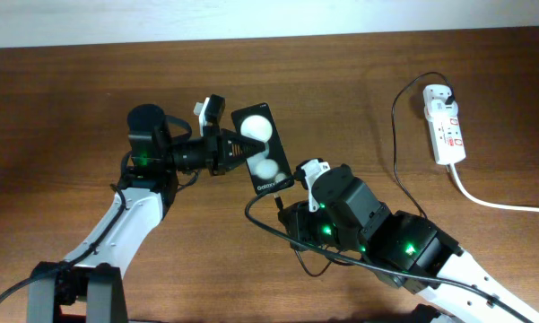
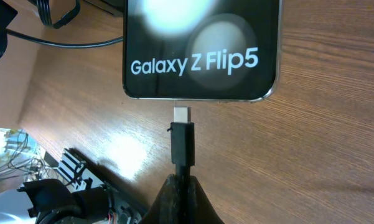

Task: Plug charger to phone and switch on socket
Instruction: 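Push the USB-C plug up into the phone's port with the right gripper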

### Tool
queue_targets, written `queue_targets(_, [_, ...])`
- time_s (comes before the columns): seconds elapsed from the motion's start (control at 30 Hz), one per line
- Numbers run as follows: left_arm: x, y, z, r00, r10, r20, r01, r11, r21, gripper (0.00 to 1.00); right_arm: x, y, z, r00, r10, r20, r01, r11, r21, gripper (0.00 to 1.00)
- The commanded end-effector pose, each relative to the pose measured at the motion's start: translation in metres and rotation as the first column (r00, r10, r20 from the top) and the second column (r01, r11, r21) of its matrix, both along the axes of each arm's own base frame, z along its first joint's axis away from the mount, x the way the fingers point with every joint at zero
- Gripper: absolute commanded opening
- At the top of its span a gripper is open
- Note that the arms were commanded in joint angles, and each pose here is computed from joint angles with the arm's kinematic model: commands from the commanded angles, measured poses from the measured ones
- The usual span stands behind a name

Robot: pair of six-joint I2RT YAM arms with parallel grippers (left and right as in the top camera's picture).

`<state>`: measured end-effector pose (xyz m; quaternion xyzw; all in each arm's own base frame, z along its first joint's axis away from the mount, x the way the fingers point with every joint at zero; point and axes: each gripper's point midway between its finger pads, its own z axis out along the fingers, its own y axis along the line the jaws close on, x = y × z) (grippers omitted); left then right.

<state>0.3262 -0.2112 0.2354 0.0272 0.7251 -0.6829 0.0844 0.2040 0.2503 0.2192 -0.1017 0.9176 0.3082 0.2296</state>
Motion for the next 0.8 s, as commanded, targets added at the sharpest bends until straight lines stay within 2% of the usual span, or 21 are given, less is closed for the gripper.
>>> queue_targets(0.0, [-0.0014,0.0011,0.0089,1.0,-0.017,0.023,0.017,1.0,-0.009,0.0,-0.0015,-0.0004,0.0042,1.0,-0.001,0.007,0.001,1.0,0.01,0.04])
queue_targets(0.57, [-0.0088,0.0006,0.0105,0.997,-0.06,0.049,0.061,0.998,-0.016,0.0,0.0041,0.0031,0.0095,0.999,-0.008,0.036,0.007,1.0,0.029,0.04])
queue_targets(0.77, [-0.0082,0.0007,0.0104,0.998,-0.056,0.011,0.056,0.998,-0.019,0.0,0.0031,0.0021,0.0081,1.0,-0.008,0.03,0.007,1.0,0.023,0.04])
